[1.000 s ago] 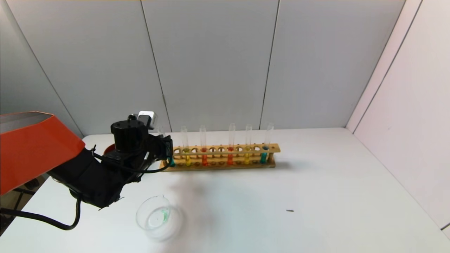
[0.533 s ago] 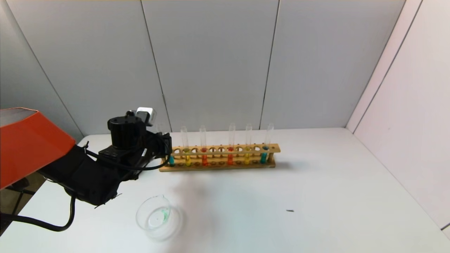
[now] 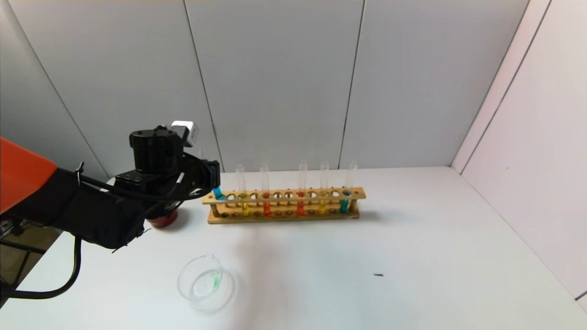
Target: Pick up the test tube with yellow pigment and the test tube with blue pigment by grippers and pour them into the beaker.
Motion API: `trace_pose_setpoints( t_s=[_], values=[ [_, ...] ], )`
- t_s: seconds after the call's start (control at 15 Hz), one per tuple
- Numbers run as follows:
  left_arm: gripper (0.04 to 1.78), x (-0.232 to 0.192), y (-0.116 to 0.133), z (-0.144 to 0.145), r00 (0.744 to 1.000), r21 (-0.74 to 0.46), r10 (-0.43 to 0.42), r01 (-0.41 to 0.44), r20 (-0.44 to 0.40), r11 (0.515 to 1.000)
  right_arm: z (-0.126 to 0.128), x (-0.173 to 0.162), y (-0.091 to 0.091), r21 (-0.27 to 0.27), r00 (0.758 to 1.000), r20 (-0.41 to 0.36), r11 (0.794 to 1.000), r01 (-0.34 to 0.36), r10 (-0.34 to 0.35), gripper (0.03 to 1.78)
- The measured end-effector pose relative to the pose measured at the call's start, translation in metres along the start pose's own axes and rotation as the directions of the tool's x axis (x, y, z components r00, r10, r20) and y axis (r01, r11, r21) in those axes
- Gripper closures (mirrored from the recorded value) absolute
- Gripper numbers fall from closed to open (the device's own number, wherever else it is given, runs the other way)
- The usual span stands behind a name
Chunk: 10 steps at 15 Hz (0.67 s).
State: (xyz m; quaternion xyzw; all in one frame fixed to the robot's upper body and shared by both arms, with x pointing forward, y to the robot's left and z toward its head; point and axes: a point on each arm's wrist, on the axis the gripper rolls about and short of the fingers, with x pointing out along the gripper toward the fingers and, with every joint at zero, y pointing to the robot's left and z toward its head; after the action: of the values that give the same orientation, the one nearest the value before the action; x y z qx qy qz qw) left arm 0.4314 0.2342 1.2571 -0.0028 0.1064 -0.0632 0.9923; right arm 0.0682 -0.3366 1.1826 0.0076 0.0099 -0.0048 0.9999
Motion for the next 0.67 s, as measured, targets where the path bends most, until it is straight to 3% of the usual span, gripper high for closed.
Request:
trace_pose_setpoints(
  t_s=[0.67],
  values=[
    [1.51, 0.001, -0.006, 0.041, 1.000, 0.009, -0.009, 0.009, -0.005, 1.000, 0.000, 0.000, 0.000, 0.000, 1.000, 0.000, 1.000, 0.000, 0.000, 0.11]
  ],
)
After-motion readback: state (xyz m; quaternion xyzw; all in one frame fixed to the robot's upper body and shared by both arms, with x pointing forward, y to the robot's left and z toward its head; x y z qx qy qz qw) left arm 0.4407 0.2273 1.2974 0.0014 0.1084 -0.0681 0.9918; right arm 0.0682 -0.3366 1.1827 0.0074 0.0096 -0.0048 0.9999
